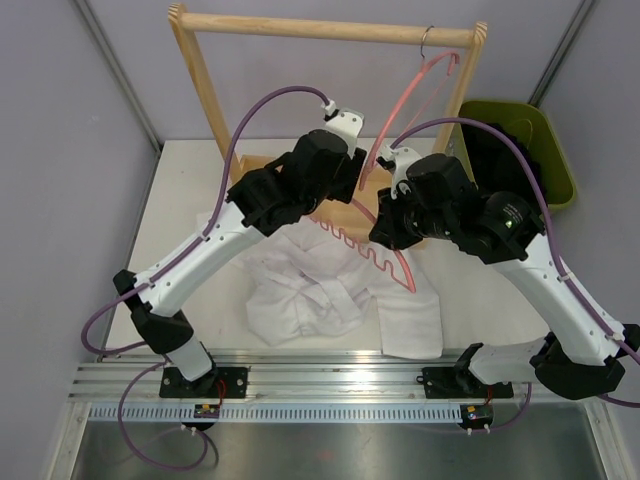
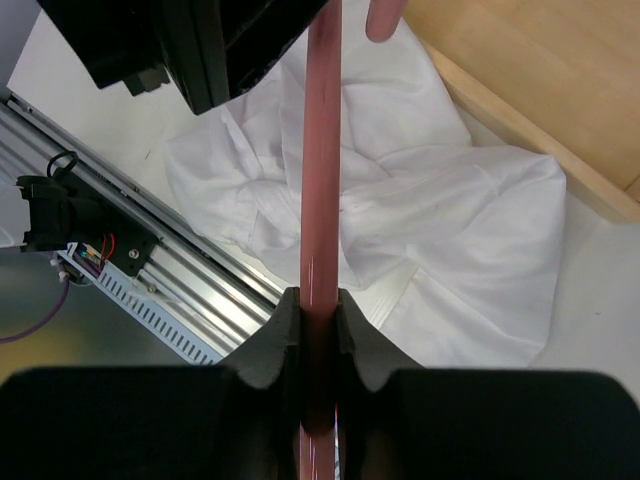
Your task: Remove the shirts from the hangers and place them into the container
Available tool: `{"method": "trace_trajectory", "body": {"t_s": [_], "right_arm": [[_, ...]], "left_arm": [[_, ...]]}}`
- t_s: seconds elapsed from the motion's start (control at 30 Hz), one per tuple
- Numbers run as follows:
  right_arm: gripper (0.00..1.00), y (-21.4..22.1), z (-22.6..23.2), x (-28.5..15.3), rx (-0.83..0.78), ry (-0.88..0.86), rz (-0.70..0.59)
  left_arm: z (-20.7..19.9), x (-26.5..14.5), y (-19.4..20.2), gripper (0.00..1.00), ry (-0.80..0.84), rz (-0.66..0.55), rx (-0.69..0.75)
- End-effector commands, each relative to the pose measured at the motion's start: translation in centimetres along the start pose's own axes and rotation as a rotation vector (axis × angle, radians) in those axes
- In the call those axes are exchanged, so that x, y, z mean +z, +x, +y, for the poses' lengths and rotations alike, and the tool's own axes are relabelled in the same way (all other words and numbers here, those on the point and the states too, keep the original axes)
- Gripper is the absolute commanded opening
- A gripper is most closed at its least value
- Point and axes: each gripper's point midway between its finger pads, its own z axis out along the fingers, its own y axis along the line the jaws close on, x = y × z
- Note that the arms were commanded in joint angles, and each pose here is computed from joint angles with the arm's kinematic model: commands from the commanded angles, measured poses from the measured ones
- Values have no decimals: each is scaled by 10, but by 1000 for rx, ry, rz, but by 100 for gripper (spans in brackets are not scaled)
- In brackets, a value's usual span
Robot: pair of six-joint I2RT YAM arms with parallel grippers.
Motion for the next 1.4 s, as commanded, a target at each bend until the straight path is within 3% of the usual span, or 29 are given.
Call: {"method": "trace_trajectory", "body": {"t_s": [0.0, 0.03, 0.13, 0.37, 0.5, 0.67, 1.0, 1.37], "right_arm": [[0, -8, 1, -5, -26, 6, -36], [0, -9, 2, -5, -27, 5, -37], [0, -11, 2, -5, -31, 4, -50], [0, -21, 11, -9, -34, -44, -96], [0, -29, 40, -27, -41, -211, -157], [0, -53, 73, -55, -34, -396, -279], [0, -116, 17, -52, 194, -34, -508], [0, -139, -25, -64, 257, 243, -613]], "left_arm": [[12, -23, -26, 62, -12, -125, -78], [13, -25, -26, 80, -12, -136, -87], [21, -37, -29, 99, -19, -174, -125], [46, -75, -35, 99, -52, -274, -254], [66, -126, -45, 99, -9, -409, -359], [79, -149, -29, 99, 6, -436, -413], [83, -150, -9, 99, -10, -388, -416], [81, -145, 7, 99, -11, -353, -407]]}}
